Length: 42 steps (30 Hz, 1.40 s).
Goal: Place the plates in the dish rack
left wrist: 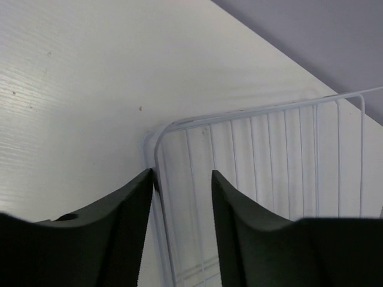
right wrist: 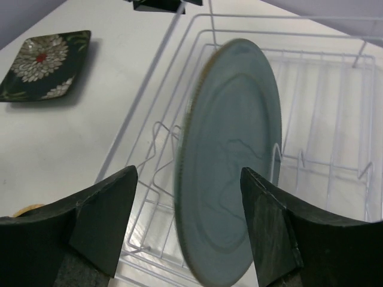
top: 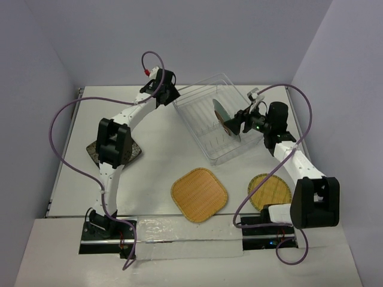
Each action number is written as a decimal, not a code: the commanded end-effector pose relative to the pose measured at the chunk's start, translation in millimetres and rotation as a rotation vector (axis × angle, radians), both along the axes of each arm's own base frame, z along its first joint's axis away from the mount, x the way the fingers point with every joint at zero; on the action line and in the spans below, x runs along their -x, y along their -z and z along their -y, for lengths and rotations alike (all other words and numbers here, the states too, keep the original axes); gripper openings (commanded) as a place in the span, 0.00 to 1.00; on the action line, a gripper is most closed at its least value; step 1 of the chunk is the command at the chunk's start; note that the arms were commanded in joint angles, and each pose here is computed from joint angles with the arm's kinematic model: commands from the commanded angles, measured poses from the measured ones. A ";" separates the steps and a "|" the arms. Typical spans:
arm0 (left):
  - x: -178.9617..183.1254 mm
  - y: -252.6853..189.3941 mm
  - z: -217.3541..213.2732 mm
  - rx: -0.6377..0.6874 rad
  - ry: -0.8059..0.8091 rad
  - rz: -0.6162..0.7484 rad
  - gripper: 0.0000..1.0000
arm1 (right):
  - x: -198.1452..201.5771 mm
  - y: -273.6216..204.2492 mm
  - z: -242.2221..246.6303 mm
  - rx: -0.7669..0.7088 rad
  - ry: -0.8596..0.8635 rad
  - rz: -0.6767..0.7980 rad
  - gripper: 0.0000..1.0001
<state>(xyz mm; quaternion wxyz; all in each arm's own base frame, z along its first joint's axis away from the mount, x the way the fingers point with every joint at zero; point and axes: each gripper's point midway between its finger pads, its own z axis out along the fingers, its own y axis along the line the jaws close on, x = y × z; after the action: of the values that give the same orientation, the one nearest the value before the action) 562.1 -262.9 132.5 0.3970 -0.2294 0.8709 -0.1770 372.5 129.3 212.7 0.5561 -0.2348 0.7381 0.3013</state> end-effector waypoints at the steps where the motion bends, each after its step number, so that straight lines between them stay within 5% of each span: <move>1: -1.5 -81.9 4.7 0.049 0.037 0.151 0.55 | 14.6 -52.2 -14.0 -0.022 -0.093 0.137 0.82; 6: 4.1 -98.1 -0.8 0.018 0.044 0.163 0.69 | 23.9 -78.1 -13.6 -0.037 -0.073 0.184 0.91; 12: 27.9 -138.6 -12.2 -0.029 0.086 0.220 0.98 | 33.7 -120.4 6.7 -0.127 0.131 0.197 1.00; 17: 77.7 -183.7 -31.0 -0.050 0.138 0.310 0.99 | 56.5 -118.7 29.6 -0.236 0.343 0.042 1.00; 21: 122.2 -177.4 -37.4 -0.027 0.231 0.337 0.99 | 90.7 -97.6 32.9 -0.289 0.394 -0.065 1.00; 31: 212.1 -92.8 -57.5 0.070 0.322 0.367 0.99 | 187.7 6.7 2.3 -0.313 0.227 -0.383 1.00; 42: 244.2 -40.4 -57.5 0.109 0.364 0.261 0.99 | 204.5 107.9 -21.4 -0.245 0.217 -0.758 1.00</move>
<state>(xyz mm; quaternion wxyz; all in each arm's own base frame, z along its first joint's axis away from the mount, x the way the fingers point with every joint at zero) 324.4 -193.4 163.5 0.4464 -0.0760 0.8469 -0.2788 166.4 140.3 106.9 0.3136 0.0369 0.8684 0.3823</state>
